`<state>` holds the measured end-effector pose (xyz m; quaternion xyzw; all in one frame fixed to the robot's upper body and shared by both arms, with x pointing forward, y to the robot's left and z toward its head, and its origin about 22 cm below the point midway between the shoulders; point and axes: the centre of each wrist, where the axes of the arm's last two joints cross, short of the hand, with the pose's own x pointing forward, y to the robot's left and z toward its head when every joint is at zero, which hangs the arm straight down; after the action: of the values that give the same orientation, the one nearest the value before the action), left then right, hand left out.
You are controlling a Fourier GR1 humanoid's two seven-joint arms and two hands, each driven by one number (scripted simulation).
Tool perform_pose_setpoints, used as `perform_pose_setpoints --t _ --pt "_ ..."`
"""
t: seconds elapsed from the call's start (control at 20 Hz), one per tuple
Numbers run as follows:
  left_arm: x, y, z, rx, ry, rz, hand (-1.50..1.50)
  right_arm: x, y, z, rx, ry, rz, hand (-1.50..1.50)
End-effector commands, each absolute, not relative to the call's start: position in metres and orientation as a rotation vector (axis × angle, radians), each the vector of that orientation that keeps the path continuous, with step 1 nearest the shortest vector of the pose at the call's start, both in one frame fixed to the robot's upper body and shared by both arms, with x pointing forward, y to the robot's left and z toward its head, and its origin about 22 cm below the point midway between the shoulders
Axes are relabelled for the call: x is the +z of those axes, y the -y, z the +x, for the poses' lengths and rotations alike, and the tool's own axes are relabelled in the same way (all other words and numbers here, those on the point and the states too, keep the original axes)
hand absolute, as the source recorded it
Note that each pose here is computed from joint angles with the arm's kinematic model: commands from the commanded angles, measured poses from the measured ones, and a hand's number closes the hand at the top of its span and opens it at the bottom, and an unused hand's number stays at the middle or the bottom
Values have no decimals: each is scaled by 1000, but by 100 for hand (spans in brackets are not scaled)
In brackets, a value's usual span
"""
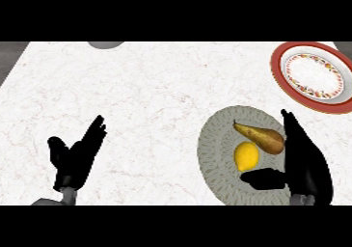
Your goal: Pick the lemon from the placemat and place it in the plate
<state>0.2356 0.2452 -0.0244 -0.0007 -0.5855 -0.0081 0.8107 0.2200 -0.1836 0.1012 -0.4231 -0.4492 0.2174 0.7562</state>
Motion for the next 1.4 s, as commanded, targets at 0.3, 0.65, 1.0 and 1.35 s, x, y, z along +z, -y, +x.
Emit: perform_pose_setpoints --t 0.3,0.65,1.0,1.35 --pt "-42 -242 245 7 1184 -6 0 91 148 235 460 854 -940 -150" --pt "-35 -247 236 17 1191 24 0 62 162 233 488 737 -1009 -150" --pt "-29 -251 235 -2 1178 5 0 47 168 249 506 713 -965 -150" --pt "-45 -228 227 -27 1180 -18 0 33 174 266 658 685 -903 150"
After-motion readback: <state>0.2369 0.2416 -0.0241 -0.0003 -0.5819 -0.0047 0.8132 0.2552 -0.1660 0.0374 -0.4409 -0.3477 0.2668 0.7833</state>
